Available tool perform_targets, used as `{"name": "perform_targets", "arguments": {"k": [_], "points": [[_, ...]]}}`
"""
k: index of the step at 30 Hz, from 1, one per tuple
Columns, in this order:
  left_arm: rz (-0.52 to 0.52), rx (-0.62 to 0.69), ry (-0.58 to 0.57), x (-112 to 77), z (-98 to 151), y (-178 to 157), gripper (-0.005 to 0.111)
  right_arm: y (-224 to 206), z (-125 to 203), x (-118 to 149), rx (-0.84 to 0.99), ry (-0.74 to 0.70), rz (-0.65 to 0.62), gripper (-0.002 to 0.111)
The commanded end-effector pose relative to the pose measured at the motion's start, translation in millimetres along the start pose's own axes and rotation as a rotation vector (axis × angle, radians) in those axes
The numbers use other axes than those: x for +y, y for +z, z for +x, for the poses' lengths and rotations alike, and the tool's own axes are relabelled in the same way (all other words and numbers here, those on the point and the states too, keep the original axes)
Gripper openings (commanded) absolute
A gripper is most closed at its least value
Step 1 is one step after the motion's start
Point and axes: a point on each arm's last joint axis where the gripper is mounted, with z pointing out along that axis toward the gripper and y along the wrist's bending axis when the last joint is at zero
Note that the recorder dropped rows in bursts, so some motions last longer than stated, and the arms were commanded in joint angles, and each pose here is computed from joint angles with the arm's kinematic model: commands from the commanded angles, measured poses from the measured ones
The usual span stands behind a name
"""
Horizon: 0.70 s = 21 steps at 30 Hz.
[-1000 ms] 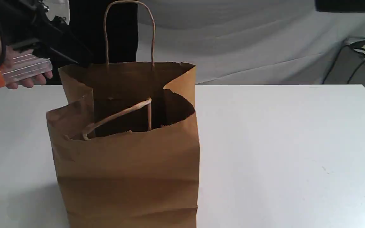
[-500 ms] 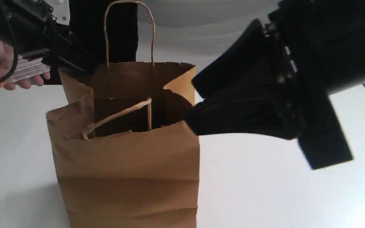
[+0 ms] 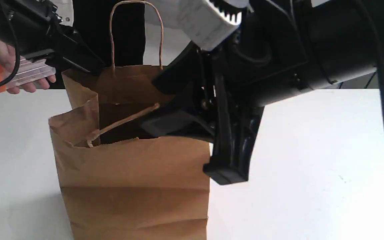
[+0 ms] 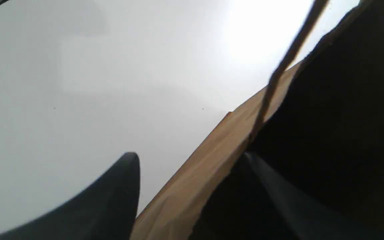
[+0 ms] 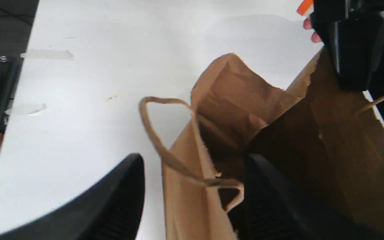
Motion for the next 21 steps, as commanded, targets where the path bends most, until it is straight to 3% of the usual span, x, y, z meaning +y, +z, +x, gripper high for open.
{"name": "perform_targets", "arguments": {"k": [1, 14, 16, 20, 21], "points": [[0.028, -0.023, 0.016, -3.9, -3.5, 0.4, 0.047, 1.1, -0.8, -3.2, 0.001, -0.024, 0.035, 0.047], [0.059, 0.012, 0.049, -11.9, -5.5, 19.0, 0.047, 22.8, 5.6, -5.9, 0.003, 0.056, -0.019, 0.045], [0.063, 0.018, 0.046, -10.7, -4.7, 21.2, 0.047, 22.8, 5.2, -5.7, -0.001, 0.061, -0.021, 0.037], [0.068, 0.025, 0.040, -8.5, -3.5, 24.9, 0.047, 23.6, 4.8, -5.5, -0.009, 0.075, -0.026, 0.002], [0.068, 0.027, 0.038, -8.0, -3.2, 25.8, 0.047, 23.6, 4.8, -5.5, -0.009, 0.082, -0.026, 0.000]]}}
